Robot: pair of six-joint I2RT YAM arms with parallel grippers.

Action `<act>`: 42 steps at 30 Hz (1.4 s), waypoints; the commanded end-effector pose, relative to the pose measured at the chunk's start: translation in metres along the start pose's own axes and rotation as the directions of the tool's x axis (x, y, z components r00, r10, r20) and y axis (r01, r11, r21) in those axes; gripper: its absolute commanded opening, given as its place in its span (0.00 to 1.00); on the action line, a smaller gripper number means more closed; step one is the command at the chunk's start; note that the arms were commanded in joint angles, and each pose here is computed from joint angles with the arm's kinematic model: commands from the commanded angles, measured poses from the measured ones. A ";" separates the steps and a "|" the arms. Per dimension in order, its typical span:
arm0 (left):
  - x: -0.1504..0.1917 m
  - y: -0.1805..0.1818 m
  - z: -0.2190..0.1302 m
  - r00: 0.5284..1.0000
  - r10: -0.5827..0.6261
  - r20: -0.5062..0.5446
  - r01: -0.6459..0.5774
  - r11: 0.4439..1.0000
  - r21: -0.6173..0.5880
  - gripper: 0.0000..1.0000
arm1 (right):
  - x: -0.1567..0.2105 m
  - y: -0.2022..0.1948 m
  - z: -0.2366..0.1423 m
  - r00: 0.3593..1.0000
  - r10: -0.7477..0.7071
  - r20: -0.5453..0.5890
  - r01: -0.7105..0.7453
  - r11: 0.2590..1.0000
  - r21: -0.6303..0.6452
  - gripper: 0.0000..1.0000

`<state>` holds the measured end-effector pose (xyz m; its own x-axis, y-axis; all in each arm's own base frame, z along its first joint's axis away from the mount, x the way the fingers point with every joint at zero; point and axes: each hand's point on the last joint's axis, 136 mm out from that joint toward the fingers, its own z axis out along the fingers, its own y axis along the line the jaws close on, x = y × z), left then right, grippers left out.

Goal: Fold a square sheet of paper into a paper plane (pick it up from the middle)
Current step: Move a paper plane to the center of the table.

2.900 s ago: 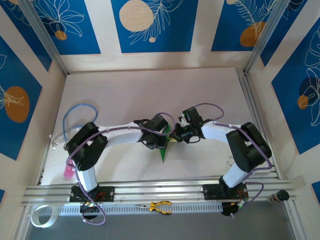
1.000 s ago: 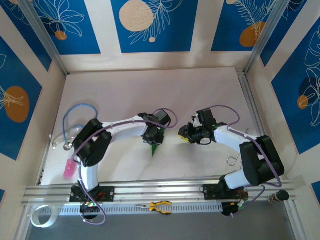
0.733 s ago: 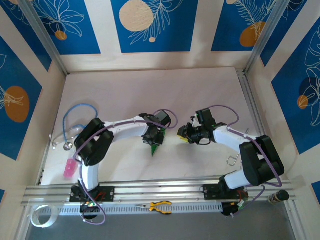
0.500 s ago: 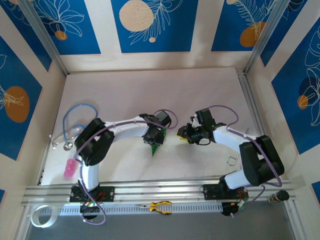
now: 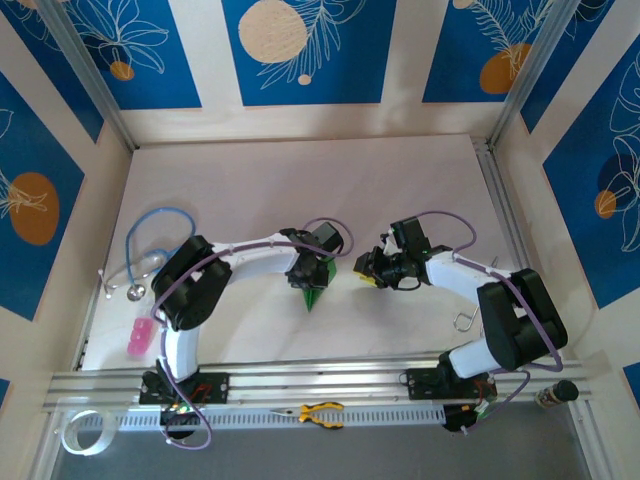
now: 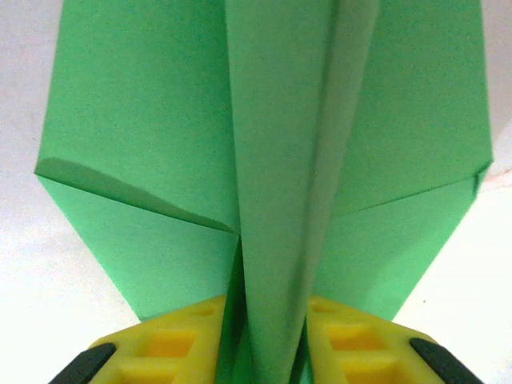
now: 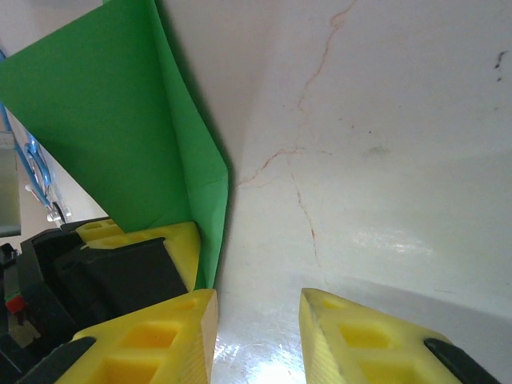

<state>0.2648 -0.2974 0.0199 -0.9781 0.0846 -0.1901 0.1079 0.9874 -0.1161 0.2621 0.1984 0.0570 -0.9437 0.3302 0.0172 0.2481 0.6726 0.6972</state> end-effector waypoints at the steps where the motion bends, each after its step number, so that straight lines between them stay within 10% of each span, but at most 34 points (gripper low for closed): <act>1: -0.003 0.009 0.010 0.997 -0.072 0.019 0.073 0.996 -0.042 0.29 | 0.004 0.004 -0.004 1.000 -0.008 -0.018 0.008 1.000 -0.023 0.33; 42: -0.024 -0.003 0.007 0.982 -0.162 0.093 0.172 0.978 -0.120 0.42 | -0.007 0.002 -0.030 0.998 -0.056 0.041 0.058 0.998 -0.026 0.34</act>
<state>0.2901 -0.3055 0.0214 -0.9630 -0.0814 -0.2570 -0.0677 0.9958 -0.0617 0.2674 0.1829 0.0767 -0.9446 0.3261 -0.0371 0.1974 0.6547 0.7296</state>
